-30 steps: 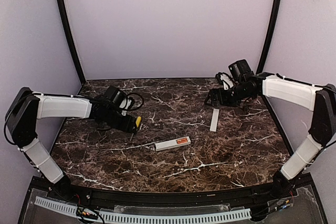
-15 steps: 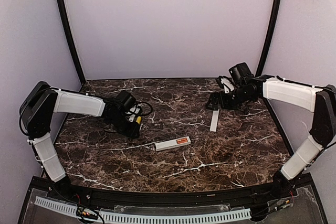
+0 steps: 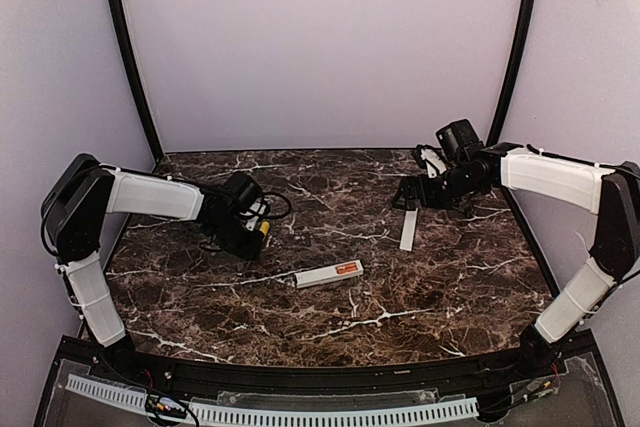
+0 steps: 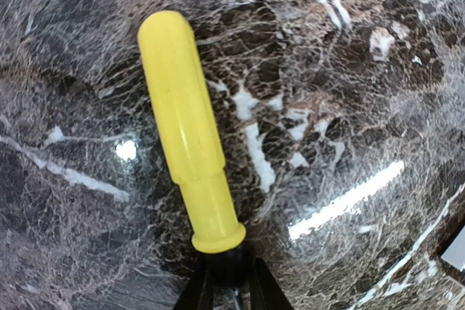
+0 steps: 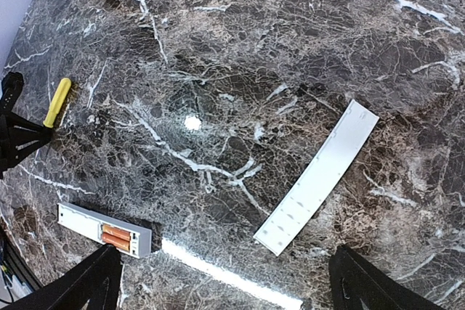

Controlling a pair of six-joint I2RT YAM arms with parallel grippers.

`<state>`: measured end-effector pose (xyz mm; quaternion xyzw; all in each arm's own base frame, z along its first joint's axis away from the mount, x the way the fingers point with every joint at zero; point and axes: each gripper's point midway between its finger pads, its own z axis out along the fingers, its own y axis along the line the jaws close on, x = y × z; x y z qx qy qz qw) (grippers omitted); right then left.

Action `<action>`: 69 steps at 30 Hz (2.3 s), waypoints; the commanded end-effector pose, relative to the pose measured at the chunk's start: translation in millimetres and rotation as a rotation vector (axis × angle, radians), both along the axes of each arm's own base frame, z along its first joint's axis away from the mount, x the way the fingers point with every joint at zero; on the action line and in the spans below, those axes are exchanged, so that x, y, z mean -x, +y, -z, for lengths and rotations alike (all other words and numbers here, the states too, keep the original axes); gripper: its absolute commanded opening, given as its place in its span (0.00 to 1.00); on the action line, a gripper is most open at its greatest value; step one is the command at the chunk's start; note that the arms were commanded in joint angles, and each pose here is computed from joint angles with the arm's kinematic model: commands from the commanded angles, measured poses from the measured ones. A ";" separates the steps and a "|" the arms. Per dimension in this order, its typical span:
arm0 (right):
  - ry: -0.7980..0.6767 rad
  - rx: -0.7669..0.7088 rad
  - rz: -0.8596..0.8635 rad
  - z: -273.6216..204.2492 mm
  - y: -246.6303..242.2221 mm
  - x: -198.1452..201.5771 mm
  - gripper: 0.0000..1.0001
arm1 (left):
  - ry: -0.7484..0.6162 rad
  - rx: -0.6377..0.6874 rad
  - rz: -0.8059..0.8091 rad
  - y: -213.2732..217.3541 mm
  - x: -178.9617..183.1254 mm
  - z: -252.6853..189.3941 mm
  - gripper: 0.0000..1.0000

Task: Unload the batteries from the remote control

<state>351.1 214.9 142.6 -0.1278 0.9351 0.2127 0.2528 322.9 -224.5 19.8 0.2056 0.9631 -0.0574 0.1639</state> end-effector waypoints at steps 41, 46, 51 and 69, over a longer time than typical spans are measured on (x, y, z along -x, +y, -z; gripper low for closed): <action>0.266 -0.535 -0.376 -97.5 78.4 65.0 0.99 | -0.513 0.511 0.839 -139.3 49.5 -124.2 0.00; 0.378 -0.571 -0.377 -80.4 83.3 70.8 0.96 | -0.545 0.519 0.937 -154.0 52.1 -124.3 0.00; 0.429 -0.582 -0.384 -69.9 93.4 75.8 0.93 | -0.571 0.523 1.007 -167.9 57.3 -126.0 0.00; 0.538 -0.487 -0.368 -27.8 128.9 93.1 0.70 | -0.585 0.511 1.051 -186.0 61.7 -118.7 0.00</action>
